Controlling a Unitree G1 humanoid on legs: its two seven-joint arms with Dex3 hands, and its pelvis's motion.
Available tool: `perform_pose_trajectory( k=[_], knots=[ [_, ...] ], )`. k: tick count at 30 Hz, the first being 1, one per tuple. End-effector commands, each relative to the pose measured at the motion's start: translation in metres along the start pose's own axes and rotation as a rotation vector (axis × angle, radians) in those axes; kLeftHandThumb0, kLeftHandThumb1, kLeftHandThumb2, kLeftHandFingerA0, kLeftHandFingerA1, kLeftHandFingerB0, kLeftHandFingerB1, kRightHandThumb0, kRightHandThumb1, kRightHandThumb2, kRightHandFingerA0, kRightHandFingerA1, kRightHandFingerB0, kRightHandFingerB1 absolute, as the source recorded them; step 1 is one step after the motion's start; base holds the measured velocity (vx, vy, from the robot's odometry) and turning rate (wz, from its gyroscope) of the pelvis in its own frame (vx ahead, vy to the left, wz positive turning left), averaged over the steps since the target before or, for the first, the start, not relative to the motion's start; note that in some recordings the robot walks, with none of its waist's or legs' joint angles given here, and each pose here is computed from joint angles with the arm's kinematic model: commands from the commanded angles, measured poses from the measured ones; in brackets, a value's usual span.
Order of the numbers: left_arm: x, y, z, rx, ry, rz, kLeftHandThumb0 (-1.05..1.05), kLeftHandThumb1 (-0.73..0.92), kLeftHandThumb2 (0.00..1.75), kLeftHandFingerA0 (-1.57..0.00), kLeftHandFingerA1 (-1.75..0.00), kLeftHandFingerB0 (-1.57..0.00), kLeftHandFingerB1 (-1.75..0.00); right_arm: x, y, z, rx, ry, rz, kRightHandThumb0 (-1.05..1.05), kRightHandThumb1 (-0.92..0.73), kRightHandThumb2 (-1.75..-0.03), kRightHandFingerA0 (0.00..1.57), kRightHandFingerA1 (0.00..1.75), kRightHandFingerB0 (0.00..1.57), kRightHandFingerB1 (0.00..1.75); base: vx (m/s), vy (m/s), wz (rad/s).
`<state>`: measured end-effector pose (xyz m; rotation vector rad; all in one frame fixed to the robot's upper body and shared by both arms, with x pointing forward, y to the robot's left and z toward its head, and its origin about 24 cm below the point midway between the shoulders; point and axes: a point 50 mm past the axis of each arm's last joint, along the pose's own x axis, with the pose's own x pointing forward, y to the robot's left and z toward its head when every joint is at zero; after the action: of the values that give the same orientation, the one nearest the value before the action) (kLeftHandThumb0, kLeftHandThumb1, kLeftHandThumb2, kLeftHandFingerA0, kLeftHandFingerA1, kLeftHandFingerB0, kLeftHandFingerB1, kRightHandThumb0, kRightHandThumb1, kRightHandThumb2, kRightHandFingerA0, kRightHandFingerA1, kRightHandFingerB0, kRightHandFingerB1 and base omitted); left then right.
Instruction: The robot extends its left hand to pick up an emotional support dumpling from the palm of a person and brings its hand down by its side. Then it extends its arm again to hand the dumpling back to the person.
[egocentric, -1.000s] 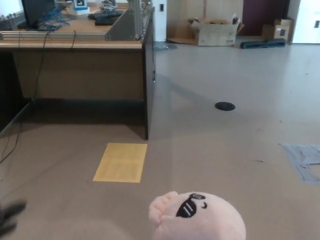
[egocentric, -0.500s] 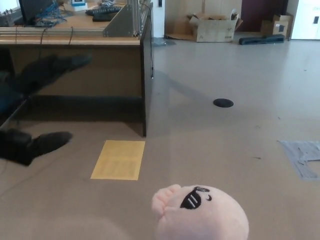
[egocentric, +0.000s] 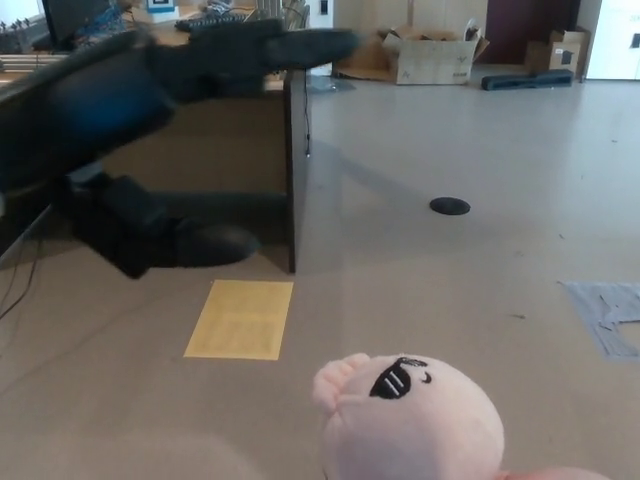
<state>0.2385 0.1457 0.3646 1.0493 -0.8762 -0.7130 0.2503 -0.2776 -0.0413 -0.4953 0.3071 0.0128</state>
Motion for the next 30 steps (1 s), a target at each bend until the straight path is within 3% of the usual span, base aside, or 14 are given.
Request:
perform_pose_trajectory(
  k=[1,2,5,13,14,15,16,20,30],
  knots=[
    [0.011,-0.018,0.022,-0.089,-0.020,-0.267,-0.89,0.51,0.95,-0.02,-0.15,-0.13,-0.11,-0.001,-0.014,0.000,-0.033,-0.008,-0.013,-0.80,-0.78,-0.64,0.45,0.38,0.35,0.33,0.00,0.000,0.00],
    [0.011,-0.020,0.024,-0.081,-0.025,-0.282,-1.00,0.59,0.99,-0.04,-0.10,-0.16,-0.05,-0.001,-0.014,0.000,-0.039,-0.009,-0.012,-0.81,-0.79,-0.64,0.45,0.38,0.35,0.32,0.00,0.000,0.00],
    [0.010,-0.024,0.032,-0.063,-0.047,-0.343,-1.03,0.63,1.02,-0.07,-0.08,-0.15,-0.03,0.000,-0.014,0.001,-0.045,-0.008,-0.009,-0.81,-0.79,-0.65,0.45,0.38,0.35,0.33,0.00,0.000,0.00],
    [0.009,-0.041,0.041,-0.121,-0.043,-0.518,-1.03,0.61,1.01,-0.06,-0.01,-0.13,0.00,0.000,-0.011,0.000,-0.056,-0.006,-0.001,-0.82,-0.79,-0.65,0.46,0.39,0.35,0.33,0.00,0.000,0.00],
    [0.009,-0.042,0.041,-0.127,-0.039,-0.528,-1.01,0.59,1.00,-0.05,0.00,-0.13,0.00,0.000,-0.011,0.001,-0.055,-0.007,-0.001,-0.87,-0.67,-0.76,0.43,0.43,0.32,0.37,0.00,0.000,0.00],
    [0.009,-0.043,0.040,-0.134,-0.034,-0.536,-1.01,0.59,1.00,-0.05,0.00,-0.13,0.00,0.000,-0.012,0.001,-0.055,-0.007,-0.001,-0.87,-0.67,-0.76,0.43,0.43,0.32,0.37,0.00,0.000,0.00],
    [0.008,-0.046,0.040,-0.145,-0.018,-0.562,-0.97,0.55,0.99,-0.04,0.00,-0.10,-0.02,0.001,-0.012,0.003,-0.042,-0.012,-0.001,-0.81,-0.78,-0.64,0.46,0.39,0.36,0.33,0.00,0.000,0.00],
    [0.007,-0.053,0.039,-0.153,0.021,-0.623,-0.94,0.51,0.98,-0.01,0.00,-0.05,-0.02,0.002,-0.013,0.004,-0.025,-0.017,0.001,-0.79,-0.77,-0.64,0.45,0.39,0.36,0.33,0.00,0.000,0.00],
    [0.017,-0.066,0.034,-0.098,0.032,-0.623,-0.91,0.48,0.95,0.00,0.00,-0.01,-0.03,0.004,-0.010,0.007,-0.043,-0.022,0.002,-0.77,-0.78,-0.64,0.46,0.39,0.37,0.33,0.00,0.000,0.00]
  ],
)
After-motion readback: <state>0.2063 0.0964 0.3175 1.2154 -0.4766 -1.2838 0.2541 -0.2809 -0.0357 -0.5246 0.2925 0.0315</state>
